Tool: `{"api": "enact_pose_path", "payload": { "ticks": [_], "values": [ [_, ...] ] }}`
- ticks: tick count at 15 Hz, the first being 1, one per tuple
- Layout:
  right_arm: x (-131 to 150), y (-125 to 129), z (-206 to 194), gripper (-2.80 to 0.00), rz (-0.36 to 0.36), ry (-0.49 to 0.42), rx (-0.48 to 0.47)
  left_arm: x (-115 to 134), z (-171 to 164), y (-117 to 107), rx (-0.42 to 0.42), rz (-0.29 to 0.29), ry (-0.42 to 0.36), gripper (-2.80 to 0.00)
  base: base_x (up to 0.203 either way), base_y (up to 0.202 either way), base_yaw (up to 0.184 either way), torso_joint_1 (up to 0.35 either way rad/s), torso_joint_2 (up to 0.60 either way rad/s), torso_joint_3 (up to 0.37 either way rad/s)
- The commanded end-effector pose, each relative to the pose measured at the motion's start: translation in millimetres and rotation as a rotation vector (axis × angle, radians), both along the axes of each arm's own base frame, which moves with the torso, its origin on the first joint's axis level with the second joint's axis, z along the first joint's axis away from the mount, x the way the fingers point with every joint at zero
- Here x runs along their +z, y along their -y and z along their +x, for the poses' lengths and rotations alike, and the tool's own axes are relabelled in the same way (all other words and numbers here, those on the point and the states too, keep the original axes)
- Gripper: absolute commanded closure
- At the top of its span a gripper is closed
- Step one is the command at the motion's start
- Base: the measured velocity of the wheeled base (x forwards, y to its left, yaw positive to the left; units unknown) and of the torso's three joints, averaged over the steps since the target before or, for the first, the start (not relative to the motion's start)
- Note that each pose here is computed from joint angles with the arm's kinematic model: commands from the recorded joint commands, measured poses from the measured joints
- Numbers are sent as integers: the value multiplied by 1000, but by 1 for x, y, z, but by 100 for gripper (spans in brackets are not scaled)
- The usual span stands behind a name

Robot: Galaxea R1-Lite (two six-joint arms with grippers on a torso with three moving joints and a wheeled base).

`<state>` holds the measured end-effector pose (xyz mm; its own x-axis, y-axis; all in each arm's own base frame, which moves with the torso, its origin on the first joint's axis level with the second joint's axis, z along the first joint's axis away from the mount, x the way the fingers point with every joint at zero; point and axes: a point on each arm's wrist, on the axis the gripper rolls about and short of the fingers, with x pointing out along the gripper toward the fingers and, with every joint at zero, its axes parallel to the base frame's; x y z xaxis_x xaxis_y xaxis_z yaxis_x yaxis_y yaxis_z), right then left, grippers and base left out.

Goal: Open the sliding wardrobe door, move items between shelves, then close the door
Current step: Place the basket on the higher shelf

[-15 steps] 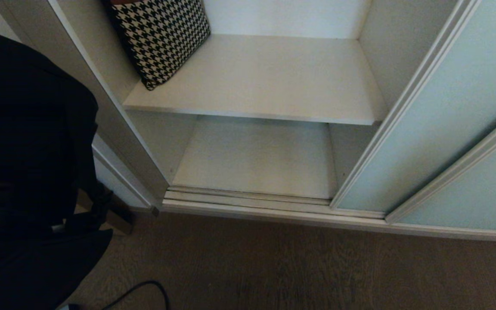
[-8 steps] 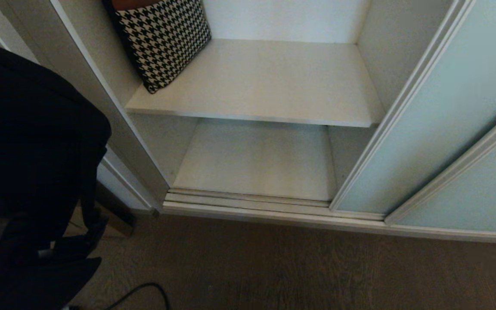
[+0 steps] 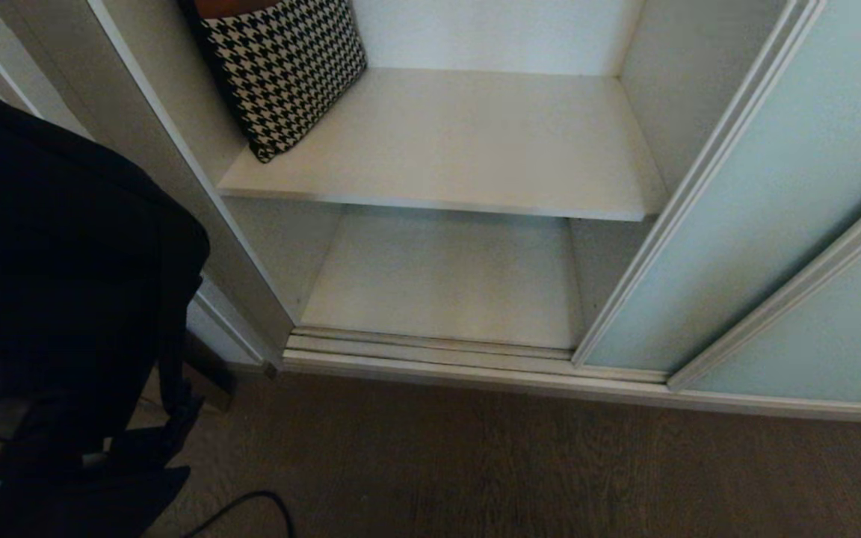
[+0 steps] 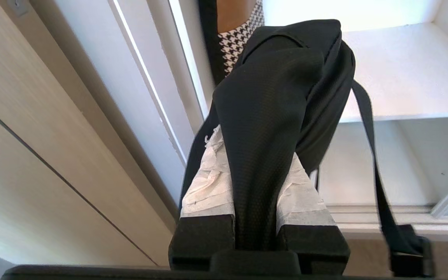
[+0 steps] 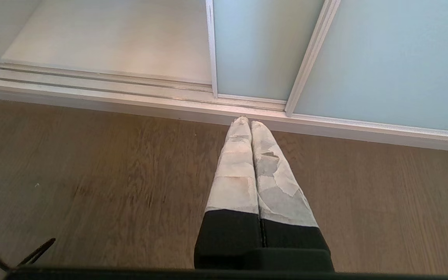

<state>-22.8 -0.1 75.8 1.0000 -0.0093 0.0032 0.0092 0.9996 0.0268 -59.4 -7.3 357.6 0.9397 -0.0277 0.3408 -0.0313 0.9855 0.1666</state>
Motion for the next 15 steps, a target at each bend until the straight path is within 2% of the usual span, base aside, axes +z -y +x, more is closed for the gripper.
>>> {"api": "enact_pose_path", "payload": {
  "ticks": [1, 8, 9, 12, 15],
  "values": [
    [0, 0, 0, 0, 1, -2, 0, 0, 2, 0, 3, 32, -5, 0, 0, 0, 0, 0, 0, 0],
    [0, 0, 0, 0, 1, -2, 0, 1, 1, 0, 1, 32, -1, 0, 177, 0, 1, 2, 5, 4],
    [0, 0, 0, 0, 1, -2, 1, 3, 1, 0, 0, 32, 19, 0, 153, 0, -1, 17, 7, -2],
    [0, 0, 0, 0, 1, -2, 0, 11, 6, 1, -38, 51, 54, 0, 0, 0, 0, 0, 0, 0],
    [0, 0, 0, 0, 1, -2, 0, 39, 17, 1, -71, 66, 94, 0, 0, 0, 0, 0, 0, 0]
  ]
}}
